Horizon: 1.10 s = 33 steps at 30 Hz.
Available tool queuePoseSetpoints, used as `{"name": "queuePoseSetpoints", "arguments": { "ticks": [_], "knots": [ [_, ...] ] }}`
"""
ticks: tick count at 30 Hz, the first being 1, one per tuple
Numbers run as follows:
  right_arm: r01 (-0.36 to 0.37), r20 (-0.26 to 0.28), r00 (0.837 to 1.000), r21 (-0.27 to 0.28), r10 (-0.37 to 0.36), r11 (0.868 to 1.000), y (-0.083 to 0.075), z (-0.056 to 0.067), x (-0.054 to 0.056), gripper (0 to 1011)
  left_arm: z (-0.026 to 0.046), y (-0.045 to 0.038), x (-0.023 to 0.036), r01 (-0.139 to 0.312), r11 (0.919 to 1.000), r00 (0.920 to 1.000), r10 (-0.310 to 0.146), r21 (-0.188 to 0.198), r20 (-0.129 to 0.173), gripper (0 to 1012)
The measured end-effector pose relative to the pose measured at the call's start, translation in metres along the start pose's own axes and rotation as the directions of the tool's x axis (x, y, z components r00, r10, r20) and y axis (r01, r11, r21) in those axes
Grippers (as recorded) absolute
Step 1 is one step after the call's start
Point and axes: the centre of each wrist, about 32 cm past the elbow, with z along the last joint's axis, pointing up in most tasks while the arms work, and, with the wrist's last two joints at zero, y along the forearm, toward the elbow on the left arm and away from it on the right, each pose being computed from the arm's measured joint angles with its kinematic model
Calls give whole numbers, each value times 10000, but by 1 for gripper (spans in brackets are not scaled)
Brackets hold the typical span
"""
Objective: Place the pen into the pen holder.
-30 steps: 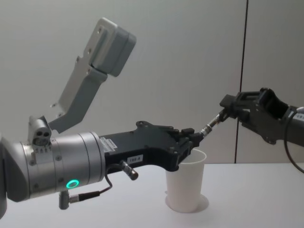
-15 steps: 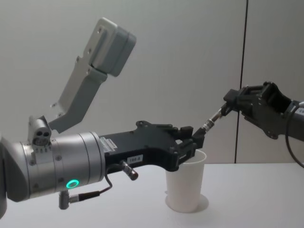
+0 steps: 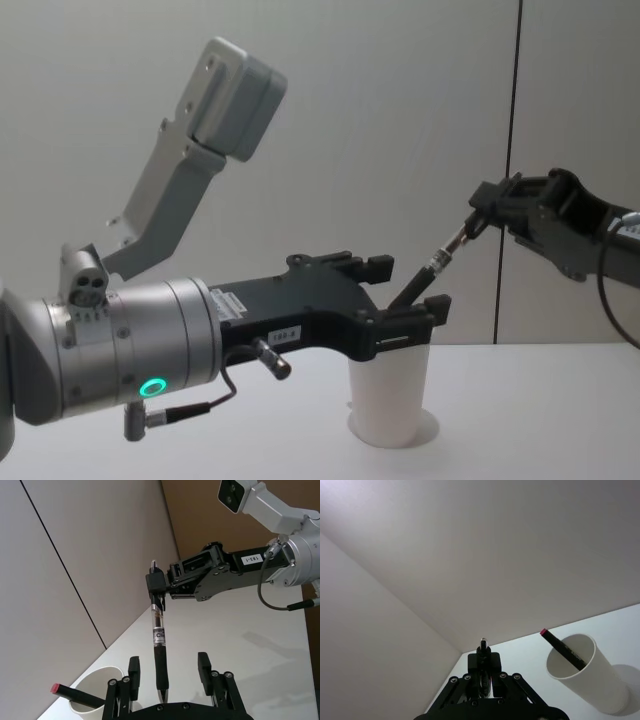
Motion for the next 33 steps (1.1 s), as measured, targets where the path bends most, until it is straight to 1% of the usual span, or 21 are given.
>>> {"name": "queuePoseSetpoints", "arguments": {
  "ticks": [2, 3, 6, 7, 8, 9, 10, 11, 15, 16, 18, 21, 22, 24, 25, 26, 27, 28, 30, 31, 33],
  "knots": [
    [-11, 179, 9998, -12, 12, 10000, 10, 12, 7, 130, 0, 0, 0, 1, 10000, 10000, -1, 0, 0, 746],
    [-13, 382, 9993, -30, 15, 10000, 23, 31, 17, 130, 0, 0, 0, 1, 10000, 10000, -1, 0, 0, 800],
    [-20, 844, 9964, -73, 27, 10000, 51, 74, 45, 130, 0, 0, 0, 0, 10000, 10000, 0, 0, 0, 886],
    [-27, 952, 9954, -78, 35, 10000, 60, 87, 52, 130, 0, 0, 0, 1, 10000, 10000, -1, 0, 0, 906],
    [-53, 1215, 9926, -96, 64, 9999, 76, 111, 68, 130, 0, 0, 0, 0, 10000, 10000, 0, 0, -1, 929],
    [-53, 1215, 9926, -96, 64, 9999, 76, 111, 68, 130, 0, 0, 0, 1, 10000, 10000, -1, 0, -1, 929],
    [-86, 1474, 9890, -95, 99, 9999, 97, 149, 83, 130, 0, 0, 0, 1, 10000, 10000, -1, 0, 0, 982],
    [-104, 1714, 9851, -102, 120, 9999, 114, 180, 108, 130, 0, 0, 0, 2, 10000, 10000, -2, 0, 0, 995],
    [-216, 2215, 9749, -95, 232, 9997, 156, 256, 146, 130, 0, 0, 0, 1, 10000, 10000, -1, -1, 0, 1004],
    [-285, 2484, 9682, -88, 298, 9996, 181, 308, 172, 130, 0, 0, 0, 1, 10000, 10000, -1, -1, -1, 1004],
    [-409, 2812, 9587, -104, 421, 9991, 215, 371, 203, 130, 0, 0, 0, 1, 10000, 10000, -1, -1, -1, 1004],
    [-532, 3121, 9485, -146, 551, 9985, 255, 439, 234, 130, 0, 0, 0, 1, 10000, 10000, -1, -1, 0, 1004],
    [-610, 3329, 9408, -186, 637, 9980, 284, 486, 255, 130, 0, 0, 0, 2, 10000, 10000, -2, -1, 0, 1004],
    [-672, 3512, 9336, -228, 709, 9975, 315, 534, 277, 130, 0, 0, 0, 1, 10000, 10000, -1, -1, 0, 1004],
    [-752, 3708, 9253, -276, 800, 9968, 347, 581, 291, 130, 0, 0, 0, 1, 10000, 10000, -1, 0, 1, 1004],
    [-761, 3779, 9222, -310, 821, 9966, 359, 597, 306, 130, 0, 0, 0, 2, 10000, 10000, -2, -1, 1, 1004],
    [-825, 3967, 9134, -388, 911, 9958, 387, 634, 324, 130, 0, 0, 0, 2, 10000, 10000, -2, -1, 0, 1004],
    [-825, 3967, 9134, -388, 911, 9958, 387, 634, 324, 130, 0, 0, 0, 2, 10000, 10000, -2, -1, 0, 1004],
    [-849, 4188, 9028, -491, 977, 9952, 435, 688, 352, 130, 0, 0, 0, 2, 10000, 10000, -2, -1, 0, 1004],
    [-889, 4347, 8944, -575, 1051, 9944, 472, 725, 369, 130, 0, 0, 0, 2, 10000, 10000, -2, -1, 0, 1004],
    [-882, 4465, 8882, -660, 1085, 9939, 502, 749, 395, 130, 0, 0, 0, 2, 10000, 10000, -2, -1, 0, 1004]
  ]
}}
